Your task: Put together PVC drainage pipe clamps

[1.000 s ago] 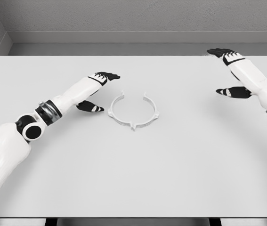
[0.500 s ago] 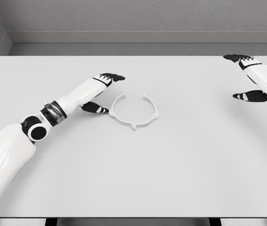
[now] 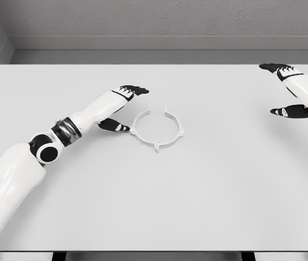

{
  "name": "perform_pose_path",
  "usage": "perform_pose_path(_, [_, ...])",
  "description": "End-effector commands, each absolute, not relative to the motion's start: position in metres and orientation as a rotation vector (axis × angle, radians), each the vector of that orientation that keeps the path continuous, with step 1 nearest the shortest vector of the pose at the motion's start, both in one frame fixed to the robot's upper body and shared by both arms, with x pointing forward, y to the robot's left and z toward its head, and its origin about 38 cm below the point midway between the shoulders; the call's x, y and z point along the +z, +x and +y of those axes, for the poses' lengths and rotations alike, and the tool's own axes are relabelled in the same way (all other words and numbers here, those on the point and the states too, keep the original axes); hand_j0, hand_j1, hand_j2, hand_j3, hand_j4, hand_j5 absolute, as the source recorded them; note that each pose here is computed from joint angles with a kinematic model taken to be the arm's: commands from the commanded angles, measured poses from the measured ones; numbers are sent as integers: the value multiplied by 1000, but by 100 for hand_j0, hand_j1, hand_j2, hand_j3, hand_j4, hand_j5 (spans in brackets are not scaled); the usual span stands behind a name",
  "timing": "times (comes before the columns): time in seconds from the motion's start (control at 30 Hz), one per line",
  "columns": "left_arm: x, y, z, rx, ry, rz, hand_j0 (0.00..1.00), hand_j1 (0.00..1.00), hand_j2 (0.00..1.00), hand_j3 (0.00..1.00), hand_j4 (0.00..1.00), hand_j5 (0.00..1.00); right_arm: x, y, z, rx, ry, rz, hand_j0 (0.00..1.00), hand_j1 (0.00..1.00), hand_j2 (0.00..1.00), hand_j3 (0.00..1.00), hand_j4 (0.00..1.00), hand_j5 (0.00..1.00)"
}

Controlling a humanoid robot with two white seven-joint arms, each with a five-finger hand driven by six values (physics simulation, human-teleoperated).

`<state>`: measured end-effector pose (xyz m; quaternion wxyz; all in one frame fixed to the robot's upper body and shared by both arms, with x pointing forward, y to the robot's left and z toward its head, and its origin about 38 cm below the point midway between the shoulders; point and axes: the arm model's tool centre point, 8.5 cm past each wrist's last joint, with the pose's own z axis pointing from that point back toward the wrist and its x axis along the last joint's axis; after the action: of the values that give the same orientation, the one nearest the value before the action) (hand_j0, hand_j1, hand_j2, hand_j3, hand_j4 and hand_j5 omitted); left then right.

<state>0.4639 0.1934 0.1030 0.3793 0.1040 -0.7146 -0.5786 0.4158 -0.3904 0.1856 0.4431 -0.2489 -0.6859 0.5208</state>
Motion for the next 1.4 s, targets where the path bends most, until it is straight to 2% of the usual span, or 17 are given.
perform_pose_path(0.0, [103, 464, 193, -1469, 260, -1829, 100, 100, 100, 100, 100, 100, 187, 416, -391, 1282, -613, -1708, 100, 100, 100, 100, 100, 100])
perform_pose_path(1.13, [103, 460, 166, -1466, 213, -1866, 100, 100, 100, 100, 100, 100, 186, 415, -393, 1284, -615, -1701, 100, 100, 100, 100, 100, 100])
perform_pose_path(1.3, [109, 467, 181, -1438, 253, -1863, 100, 100, 100, 100, 100, 100, 186, 415, -392, 1283, -614, -1702, 100, 100, 100, 100, 100, 100])
perform_pose_path(1.37, [115, 472, 202, -1417, 303, -1853, 100, 100, 100, 100, 100, 100, 185, 414, -393, 1283, -613, -1701, 100, 100, 100, 100, 100, 100])
